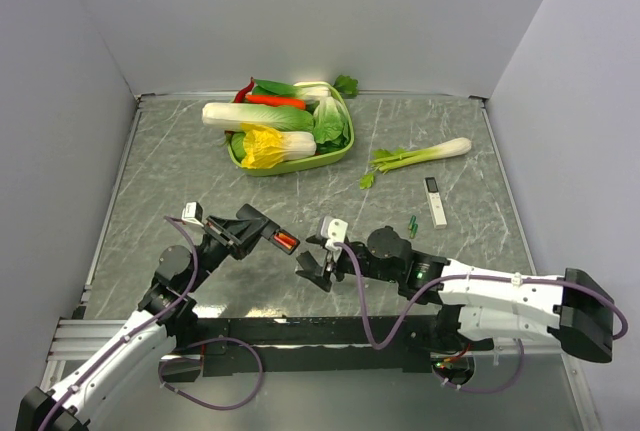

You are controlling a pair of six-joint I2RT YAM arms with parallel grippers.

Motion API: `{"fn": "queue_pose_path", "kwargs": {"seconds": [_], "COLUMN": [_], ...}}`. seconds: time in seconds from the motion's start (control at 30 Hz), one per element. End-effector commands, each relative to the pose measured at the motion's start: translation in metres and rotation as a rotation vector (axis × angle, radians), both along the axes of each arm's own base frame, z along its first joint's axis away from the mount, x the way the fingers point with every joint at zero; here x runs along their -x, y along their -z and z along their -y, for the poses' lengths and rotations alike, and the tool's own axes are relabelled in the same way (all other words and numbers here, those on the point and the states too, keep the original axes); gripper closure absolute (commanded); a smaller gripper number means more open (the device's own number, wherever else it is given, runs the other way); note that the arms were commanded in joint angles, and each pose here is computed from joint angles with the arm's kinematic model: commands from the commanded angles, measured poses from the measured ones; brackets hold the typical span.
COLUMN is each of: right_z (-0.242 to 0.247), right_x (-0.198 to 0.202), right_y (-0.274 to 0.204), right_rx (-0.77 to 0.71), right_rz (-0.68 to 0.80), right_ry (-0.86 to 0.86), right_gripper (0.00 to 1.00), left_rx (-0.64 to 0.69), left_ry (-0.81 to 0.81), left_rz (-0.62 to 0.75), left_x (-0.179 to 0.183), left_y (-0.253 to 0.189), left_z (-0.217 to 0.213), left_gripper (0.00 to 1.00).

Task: Load the batteries into the remote control
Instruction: Load the battery into the remote control.

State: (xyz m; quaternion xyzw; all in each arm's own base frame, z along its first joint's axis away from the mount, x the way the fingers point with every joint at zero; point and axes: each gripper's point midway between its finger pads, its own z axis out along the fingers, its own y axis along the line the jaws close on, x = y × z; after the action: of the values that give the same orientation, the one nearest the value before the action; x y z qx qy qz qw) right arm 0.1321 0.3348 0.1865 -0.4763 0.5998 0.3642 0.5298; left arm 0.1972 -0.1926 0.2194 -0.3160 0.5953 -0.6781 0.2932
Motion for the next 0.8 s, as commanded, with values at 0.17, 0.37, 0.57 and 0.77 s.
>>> {"fn": "queue_pose_path", "kwargs": {"seconds": [0.17, 0.37, 0.57, 0.77], "right_z": [0.010, 0.033, 0.047, 0.042], "right_x": [0.015, 0.021, 0.026, 0.023], "right_y": [-0.064, -0.075, -0.072, -0.077], "right_rx": [-0.048, 0.064, 0.183, 0.217], "right_rz": [-0.063, -0.044, -0.040, 0.042], "right_ry": [-0.023, -0.081, -0.257, -0.355], "right_gripper": [0.15, 0.16, 0.24, 0.39], "left_rx": [0.005, -0.032, -0.099, -0.136], "left_ry": [-0.007, 0.032, 0.105, 0.177], "left_rz": [0.068, 0.088, 0.142, 0.155], "left_x": [0.002, 0.006, 0.012, 0.019], "left_y": [-0.016, -0.011, -0.015, -0.016], "left_z": [-0.002, 0.005, 0.016, 0.026], "left_gripper": [0.99, 0.99, 0.99, 0.99]}}
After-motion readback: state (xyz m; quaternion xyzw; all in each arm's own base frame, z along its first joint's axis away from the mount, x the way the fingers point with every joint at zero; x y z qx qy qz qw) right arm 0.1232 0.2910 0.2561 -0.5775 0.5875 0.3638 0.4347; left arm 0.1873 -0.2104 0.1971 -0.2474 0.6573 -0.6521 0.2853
